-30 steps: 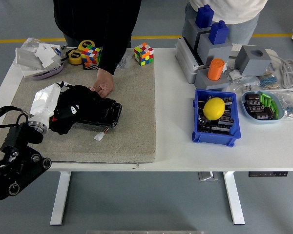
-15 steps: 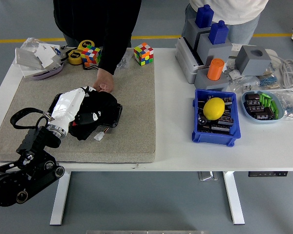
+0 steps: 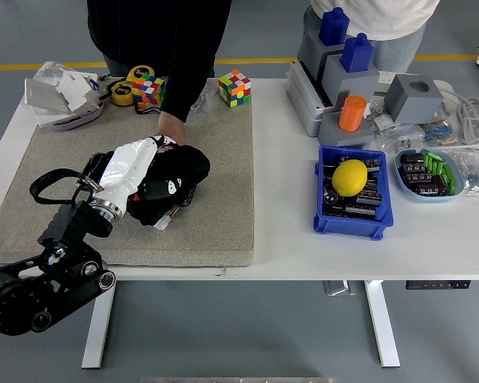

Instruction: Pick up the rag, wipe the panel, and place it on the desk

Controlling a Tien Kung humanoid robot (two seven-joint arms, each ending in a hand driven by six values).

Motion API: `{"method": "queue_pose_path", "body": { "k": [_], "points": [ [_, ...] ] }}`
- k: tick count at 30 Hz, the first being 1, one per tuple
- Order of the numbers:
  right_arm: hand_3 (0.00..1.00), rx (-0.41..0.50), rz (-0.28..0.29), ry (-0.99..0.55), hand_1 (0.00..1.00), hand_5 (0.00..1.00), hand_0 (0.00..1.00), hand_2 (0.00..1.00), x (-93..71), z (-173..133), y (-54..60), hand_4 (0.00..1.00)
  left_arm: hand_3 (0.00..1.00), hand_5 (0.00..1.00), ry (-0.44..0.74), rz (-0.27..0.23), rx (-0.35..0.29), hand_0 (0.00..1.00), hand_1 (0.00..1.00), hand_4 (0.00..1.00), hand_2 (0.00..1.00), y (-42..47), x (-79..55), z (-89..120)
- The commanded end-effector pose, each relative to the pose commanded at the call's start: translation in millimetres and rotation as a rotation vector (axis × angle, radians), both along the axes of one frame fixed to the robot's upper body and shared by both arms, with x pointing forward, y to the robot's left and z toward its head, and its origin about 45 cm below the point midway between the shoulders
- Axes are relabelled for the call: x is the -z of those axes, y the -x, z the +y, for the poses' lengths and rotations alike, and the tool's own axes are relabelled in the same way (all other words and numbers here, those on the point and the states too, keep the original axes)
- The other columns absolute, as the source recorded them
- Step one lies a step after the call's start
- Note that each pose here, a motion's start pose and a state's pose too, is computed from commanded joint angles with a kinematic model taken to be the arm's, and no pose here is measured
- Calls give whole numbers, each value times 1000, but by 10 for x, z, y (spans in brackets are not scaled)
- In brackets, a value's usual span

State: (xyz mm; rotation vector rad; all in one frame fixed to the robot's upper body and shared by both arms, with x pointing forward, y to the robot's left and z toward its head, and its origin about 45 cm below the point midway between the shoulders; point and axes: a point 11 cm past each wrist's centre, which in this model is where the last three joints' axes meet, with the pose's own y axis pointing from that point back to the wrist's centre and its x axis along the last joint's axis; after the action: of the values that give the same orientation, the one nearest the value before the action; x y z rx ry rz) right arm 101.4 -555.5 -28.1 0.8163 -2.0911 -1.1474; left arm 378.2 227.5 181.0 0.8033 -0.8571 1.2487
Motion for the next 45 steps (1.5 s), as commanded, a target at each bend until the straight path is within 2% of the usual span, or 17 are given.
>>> {"method": "queue_pose_path", "body": {
  "k": [14, 30, 34, 45],
  "points": [
    [633, -5, 1, 0, 655, 614, 723, 679, 0, 8, -18, 998, 671, 28, -11, 28, -20, 198, 113, 632, 397, 11, 124, 84],
    [632, -9, 3, -3, 655, 611, 723, 679, 12, 27, -14, 998, 672, 30, -19, 29, -68, 198, 113, 633, 396, -18, 140, 283],
    [632, -11, 6, -2, 655, 611, 723, 679, 8, 20, -14, 998, 672, 33, -32, 36, -88, 198, 113, 634, 396, -23, 172, 369],
    [632, -10, 9, -4, 655, 610, 723, 679, 14, 25, -5, 998, 672, 34, -47, 30, -126, 198, 113, 633, 396, -33, 151, 571]
  ]
}}
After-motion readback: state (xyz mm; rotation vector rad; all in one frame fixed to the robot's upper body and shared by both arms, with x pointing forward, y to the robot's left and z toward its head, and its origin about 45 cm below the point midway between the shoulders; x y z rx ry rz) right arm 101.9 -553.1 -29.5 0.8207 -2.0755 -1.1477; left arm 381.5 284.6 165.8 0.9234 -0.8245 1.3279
